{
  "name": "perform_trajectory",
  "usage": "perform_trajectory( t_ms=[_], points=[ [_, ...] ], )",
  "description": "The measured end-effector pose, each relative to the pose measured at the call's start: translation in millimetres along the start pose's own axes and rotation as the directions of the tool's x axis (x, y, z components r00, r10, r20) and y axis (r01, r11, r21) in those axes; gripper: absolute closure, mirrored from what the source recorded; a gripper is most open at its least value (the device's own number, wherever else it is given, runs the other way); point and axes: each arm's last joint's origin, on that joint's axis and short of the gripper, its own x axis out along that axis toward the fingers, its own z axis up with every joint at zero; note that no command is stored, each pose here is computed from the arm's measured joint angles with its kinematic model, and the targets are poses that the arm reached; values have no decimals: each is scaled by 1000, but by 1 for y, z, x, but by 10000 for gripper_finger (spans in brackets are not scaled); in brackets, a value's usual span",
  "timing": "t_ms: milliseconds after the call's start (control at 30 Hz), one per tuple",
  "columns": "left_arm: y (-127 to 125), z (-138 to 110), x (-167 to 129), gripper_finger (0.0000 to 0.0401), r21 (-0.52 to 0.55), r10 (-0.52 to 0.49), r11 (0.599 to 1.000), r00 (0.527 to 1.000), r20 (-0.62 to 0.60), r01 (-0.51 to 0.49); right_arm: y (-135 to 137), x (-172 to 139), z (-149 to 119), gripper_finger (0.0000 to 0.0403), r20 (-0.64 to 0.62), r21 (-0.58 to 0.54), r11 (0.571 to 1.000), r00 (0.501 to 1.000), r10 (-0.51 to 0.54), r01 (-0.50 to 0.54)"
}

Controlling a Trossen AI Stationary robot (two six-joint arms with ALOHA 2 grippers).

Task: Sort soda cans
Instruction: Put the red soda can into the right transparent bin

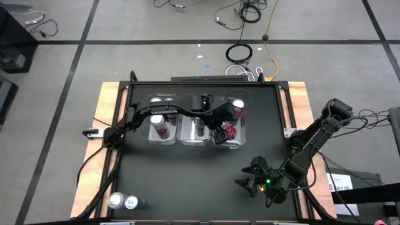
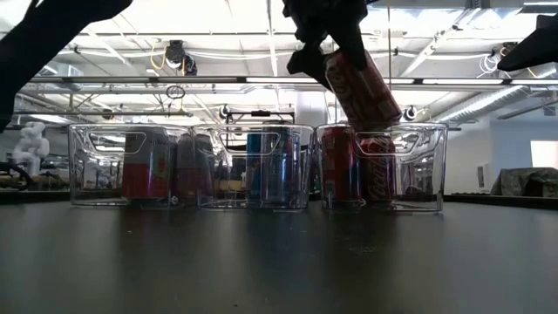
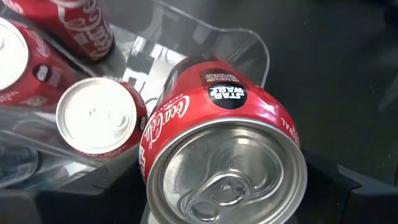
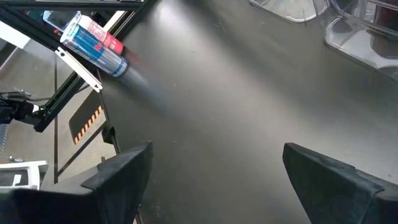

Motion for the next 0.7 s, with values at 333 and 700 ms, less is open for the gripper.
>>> perform_trajectory(
  t_ms=[333,700],
  points=[
    [-13,-4,-2,93,23,-14,1000,1000,-4,14,-5,0,-1,51,-10,-48,998,999,-44,44],
    [-46,-12,-23,93,88,-70,994,997,30,68,-6,0,-1,51,-10,-37,998,999,-50,50]
  ],
)
